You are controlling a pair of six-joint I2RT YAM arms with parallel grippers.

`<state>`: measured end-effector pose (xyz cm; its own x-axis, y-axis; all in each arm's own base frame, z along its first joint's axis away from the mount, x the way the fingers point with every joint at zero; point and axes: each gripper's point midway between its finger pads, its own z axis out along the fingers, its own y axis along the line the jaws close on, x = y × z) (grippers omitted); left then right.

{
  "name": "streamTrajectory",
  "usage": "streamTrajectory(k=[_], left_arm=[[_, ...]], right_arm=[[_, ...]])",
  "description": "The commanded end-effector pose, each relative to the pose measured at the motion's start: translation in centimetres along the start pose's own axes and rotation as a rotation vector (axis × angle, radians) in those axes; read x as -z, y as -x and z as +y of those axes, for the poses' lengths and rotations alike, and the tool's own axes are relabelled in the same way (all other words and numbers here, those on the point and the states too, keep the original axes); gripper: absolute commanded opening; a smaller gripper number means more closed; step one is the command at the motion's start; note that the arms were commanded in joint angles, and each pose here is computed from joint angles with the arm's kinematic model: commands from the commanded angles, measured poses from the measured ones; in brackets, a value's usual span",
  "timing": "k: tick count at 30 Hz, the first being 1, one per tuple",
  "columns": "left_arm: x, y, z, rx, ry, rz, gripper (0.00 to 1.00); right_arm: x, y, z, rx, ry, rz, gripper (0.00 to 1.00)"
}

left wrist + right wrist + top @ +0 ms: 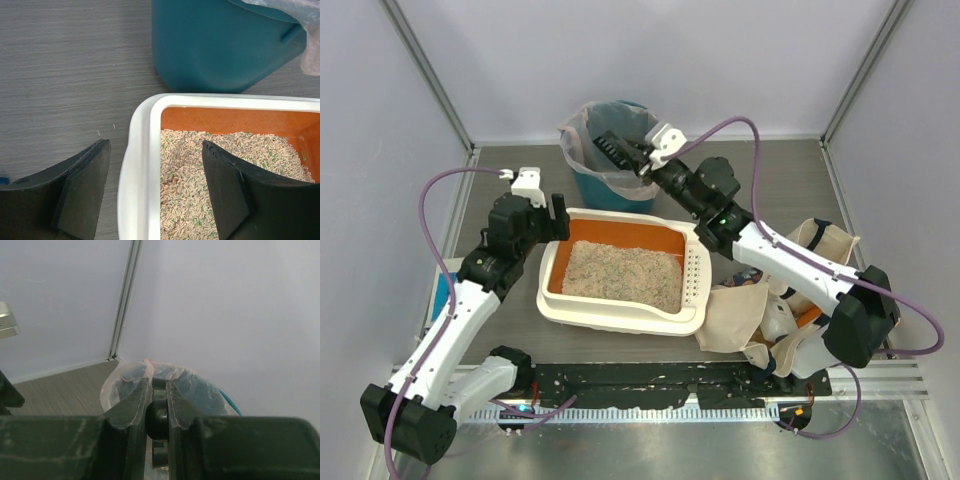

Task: Clean the litter box

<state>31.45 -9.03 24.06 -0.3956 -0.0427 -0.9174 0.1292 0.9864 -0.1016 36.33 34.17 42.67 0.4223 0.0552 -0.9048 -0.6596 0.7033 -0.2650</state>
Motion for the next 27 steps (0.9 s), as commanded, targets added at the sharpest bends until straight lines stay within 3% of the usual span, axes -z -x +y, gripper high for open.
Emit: streamTrajectory(k=[1,7,11,14,23,27], left_arm=[[-0.2,0.8,-0.4,-0.011,-0.017,-0.028,0.76],[-0.3,0.6,-0.6,-0.016,-0.022,-0.018,0.75],[-0.9,-0.1,-0.8,-0.031,-0.025,0.008,0.71],[-1.4,-0.8,-1.0,-0.042,-0.029,0.039,0.69],[-1.7,-1.6,-1.4,-0.072,-0.031,0.065,0.68],[-1.5,-1.4,-1.3,-0.082,-0.027,0.059,0.69]], right_arm=[[0.9,5.3,0.1,0.232,-0.072,-0.122,0.01],[2.0,8.5,-0.9,0.156,-0.138,-0.229,0.01],[3.8,12.3,-0.8,-0.064,-0.13,-0.357,0.01],[5.6,15.6,-0.1,-0.144,-0.067,-0.456,0.01],[9.7,17.2,-0.6,-0.273,-0.07,-0.416,0.01],[11.0,16.5,-2.1,-0.361,-0.162,-0.364,0.01]])
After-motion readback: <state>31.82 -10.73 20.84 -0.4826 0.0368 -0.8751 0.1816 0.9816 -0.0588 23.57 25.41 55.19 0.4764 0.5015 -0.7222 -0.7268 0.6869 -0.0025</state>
